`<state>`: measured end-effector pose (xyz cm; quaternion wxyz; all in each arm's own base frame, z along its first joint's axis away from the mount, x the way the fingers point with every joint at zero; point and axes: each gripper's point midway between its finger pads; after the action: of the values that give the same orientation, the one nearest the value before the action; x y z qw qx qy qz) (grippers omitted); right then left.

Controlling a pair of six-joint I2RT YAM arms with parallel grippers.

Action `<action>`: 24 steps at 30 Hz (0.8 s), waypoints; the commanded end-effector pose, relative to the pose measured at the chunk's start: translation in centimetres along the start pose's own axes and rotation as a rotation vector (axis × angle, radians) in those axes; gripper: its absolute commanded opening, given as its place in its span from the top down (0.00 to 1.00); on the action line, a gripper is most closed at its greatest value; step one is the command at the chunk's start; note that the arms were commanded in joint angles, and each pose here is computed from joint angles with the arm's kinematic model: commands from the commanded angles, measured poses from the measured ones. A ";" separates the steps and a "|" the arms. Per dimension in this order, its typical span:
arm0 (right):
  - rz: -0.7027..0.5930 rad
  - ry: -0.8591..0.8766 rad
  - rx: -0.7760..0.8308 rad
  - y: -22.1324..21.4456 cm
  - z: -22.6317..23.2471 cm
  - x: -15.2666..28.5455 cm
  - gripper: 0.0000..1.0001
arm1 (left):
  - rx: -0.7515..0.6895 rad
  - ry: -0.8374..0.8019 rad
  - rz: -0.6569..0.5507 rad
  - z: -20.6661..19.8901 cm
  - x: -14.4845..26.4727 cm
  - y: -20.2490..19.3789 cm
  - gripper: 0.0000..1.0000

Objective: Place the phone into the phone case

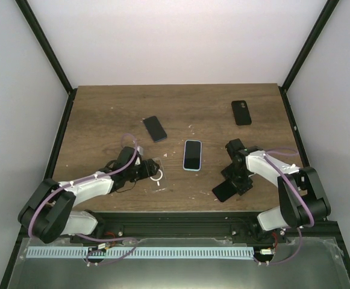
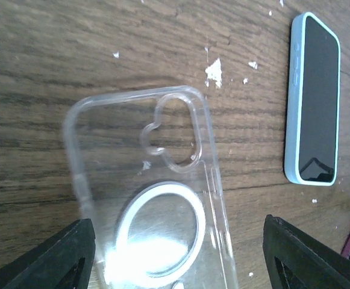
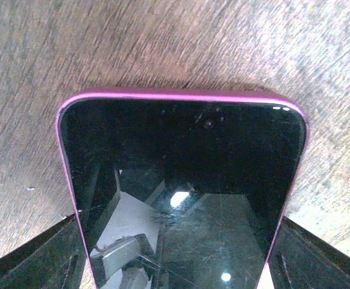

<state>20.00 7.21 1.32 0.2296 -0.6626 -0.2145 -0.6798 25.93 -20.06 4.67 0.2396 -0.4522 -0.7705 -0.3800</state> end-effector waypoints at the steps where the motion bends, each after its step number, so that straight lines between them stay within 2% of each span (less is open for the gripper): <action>1: -0.040 -0.033 0.019 0.5 -0.6 -1.0 0.25 | -0.001 -0.047 0.034 -0.8 -0.6 -0.8 0.23; 4: -0.059 -0.006 0.061 0.7 0.0 -0.7 0.28 | -0.011 -0.081 0.043 -1.7 -0.7 -0.8 0.23; 12: -0.069 0.090 0.250 -0.4 2.1 -0.4 0.26 | 0.010 -0.161 0.038 -3.7 0.8 -0.7 0.23; 18: -0.063 0.114 0.336 -1.1 3.0 0.0 0.26 | 0.013 -0.091 -0.037 -2.7 2.9 0.6 0.20; 24: -0.072 0.172 0.426 -2.4 5.3 1.6 0.27 | 0.078 -0.090 -0.096 -0.9 5.5 2.1 0.18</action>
<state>20.42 9.55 1.71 0.3309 -0.5871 -0.3372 -0.6573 25.59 -19.59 10.45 0.1805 -0.4395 -0.8101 -0.3436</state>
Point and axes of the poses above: each gripper's point midway between its finger pads, its own x axis back along the fingers, its own z axis along the line the jaws close on, y = z × x, and after that the axes turned 1 degree about x, right-handed
